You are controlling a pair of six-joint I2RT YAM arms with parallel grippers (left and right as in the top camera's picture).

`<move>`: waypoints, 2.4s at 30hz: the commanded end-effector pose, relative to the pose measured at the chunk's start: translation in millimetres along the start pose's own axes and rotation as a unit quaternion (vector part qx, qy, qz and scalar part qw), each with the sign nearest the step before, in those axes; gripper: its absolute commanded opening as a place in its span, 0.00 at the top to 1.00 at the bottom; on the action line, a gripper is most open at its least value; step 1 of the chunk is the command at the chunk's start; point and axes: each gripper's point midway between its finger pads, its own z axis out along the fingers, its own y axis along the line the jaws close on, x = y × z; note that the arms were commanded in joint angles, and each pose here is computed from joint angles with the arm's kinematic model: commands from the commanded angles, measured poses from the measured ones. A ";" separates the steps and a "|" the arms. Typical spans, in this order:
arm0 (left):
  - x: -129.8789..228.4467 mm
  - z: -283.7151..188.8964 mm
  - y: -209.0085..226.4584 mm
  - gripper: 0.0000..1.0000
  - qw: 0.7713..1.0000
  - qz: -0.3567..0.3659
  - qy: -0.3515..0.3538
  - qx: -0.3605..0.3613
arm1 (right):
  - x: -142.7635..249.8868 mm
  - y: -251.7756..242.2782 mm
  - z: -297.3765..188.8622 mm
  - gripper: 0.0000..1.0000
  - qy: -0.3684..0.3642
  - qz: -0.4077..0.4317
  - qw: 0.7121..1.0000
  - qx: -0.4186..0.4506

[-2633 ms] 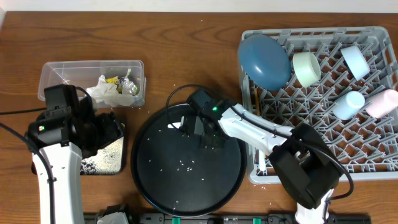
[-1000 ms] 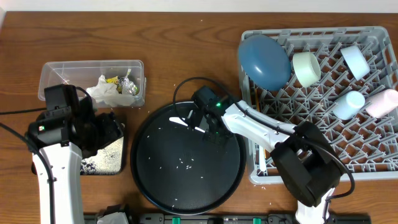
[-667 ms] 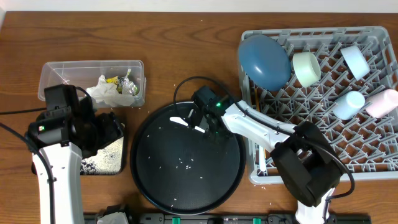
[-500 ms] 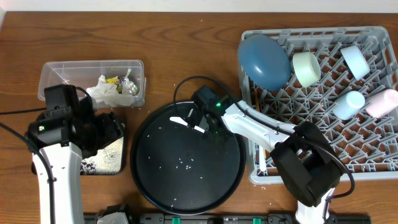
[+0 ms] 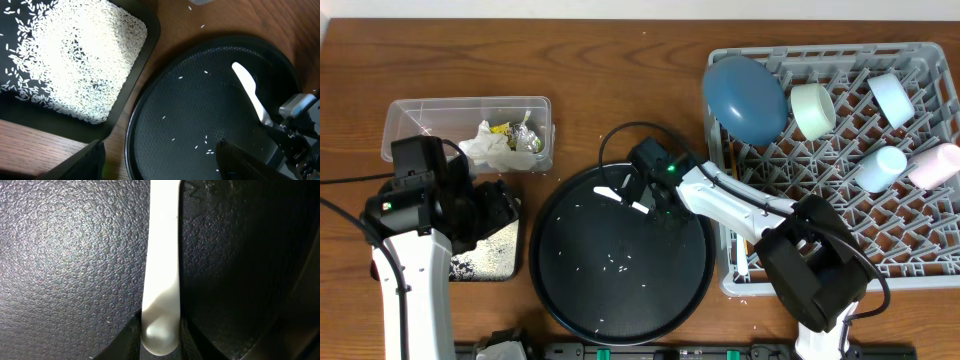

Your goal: Sort waste into correct bins and load items into the dishwasher rack

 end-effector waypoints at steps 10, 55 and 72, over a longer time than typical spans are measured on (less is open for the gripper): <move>0.5 2.0 4.0 0.28 1.000 -0.006 0.004 -0.008 | 8.3 13.6 8.6 0.80 0.018 0.036 0.999 -0.029; 0.6 2.0 3.9 0.28 1.000 -0.006 0.004 -0.008 | -15.2 3.3 -90.8 0.84 -0.114 0.171 0.978 -0.020; 0.6 2.0 3.9 0.28 1.000 -0.006 0.004 -0.008 | 46.1 -64.2 -147.4 0.85 -0.134 0.374 0.917 0.050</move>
